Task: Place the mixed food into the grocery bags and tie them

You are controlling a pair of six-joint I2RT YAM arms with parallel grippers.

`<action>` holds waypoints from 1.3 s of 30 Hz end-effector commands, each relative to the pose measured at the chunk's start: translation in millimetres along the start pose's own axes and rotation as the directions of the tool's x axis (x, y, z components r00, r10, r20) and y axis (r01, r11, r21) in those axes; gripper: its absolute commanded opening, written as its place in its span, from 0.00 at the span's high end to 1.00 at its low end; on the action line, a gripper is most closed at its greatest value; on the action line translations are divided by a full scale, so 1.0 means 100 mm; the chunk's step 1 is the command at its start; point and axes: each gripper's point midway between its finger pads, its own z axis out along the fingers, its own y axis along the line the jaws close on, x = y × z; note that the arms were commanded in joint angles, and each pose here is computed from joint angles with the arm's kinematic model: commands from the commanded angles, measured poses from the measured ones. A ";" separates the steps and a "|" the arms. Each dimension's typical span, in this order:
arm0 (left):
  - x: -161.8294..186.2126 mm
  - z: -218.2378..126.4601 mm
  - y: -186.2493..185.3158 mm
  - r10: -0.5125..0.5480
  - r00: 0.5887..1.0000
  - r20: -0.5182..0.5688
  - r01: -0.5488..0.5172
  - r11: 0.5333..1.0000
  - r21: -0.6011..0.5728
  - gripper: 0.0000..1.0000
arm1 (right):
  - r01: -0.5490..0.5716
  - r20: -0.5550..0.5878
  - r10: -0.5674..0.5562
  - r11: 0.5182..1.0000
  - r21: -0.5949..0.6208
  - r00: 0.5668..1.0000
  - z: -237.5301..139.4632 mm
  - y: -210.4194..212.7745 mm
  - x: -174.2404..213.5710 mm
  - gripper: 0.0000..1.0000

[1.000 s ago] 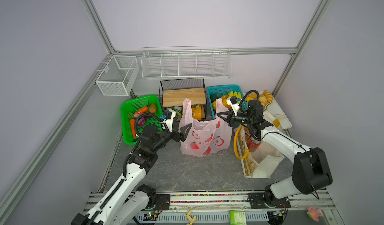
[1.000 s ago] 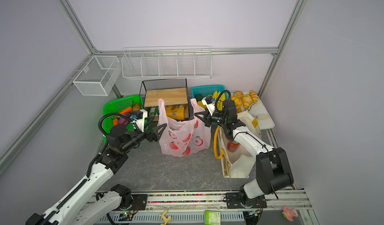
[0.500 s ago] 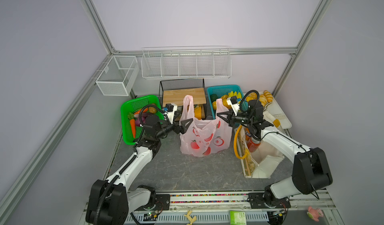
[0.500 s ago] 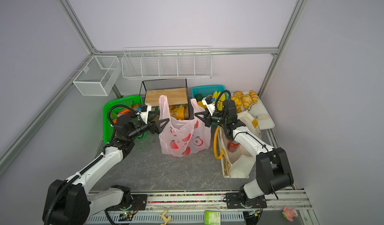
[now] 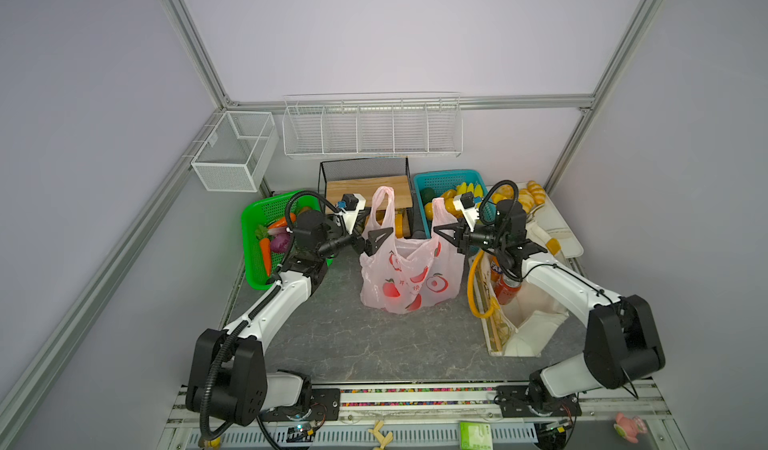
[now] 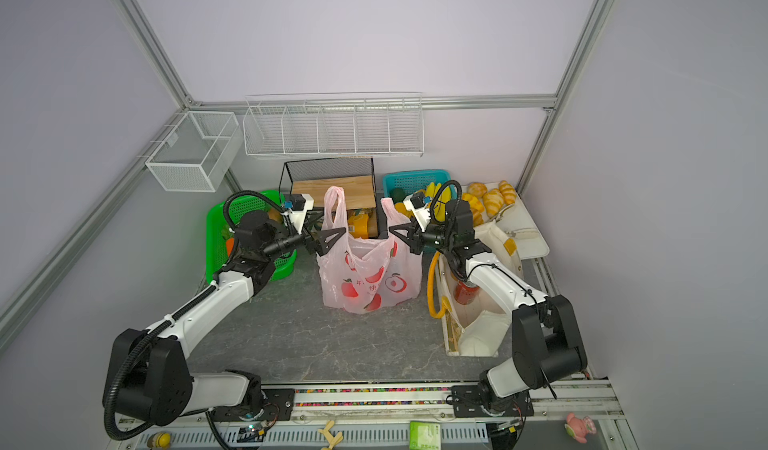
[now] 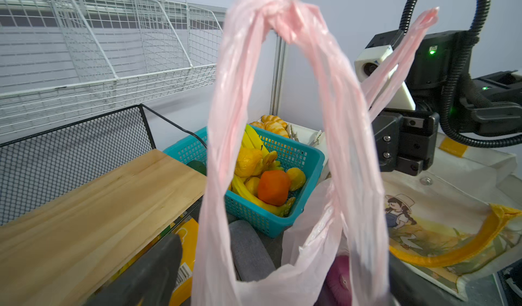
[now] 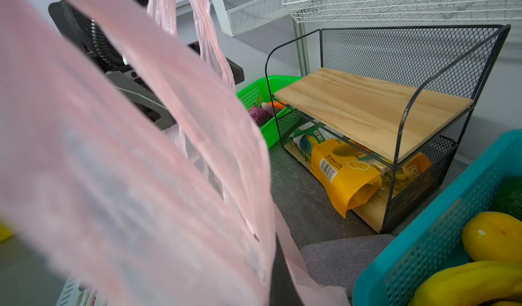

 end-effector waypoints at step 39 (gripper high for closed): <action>0.37 0.51 -0.78 0.597 0.651 -0.469 -0.481 0.802 0.353 1.00 | 0.034 -0.162 -0.050 0.995 -0.097 0.985 -0.08 0.20 0.16 0.89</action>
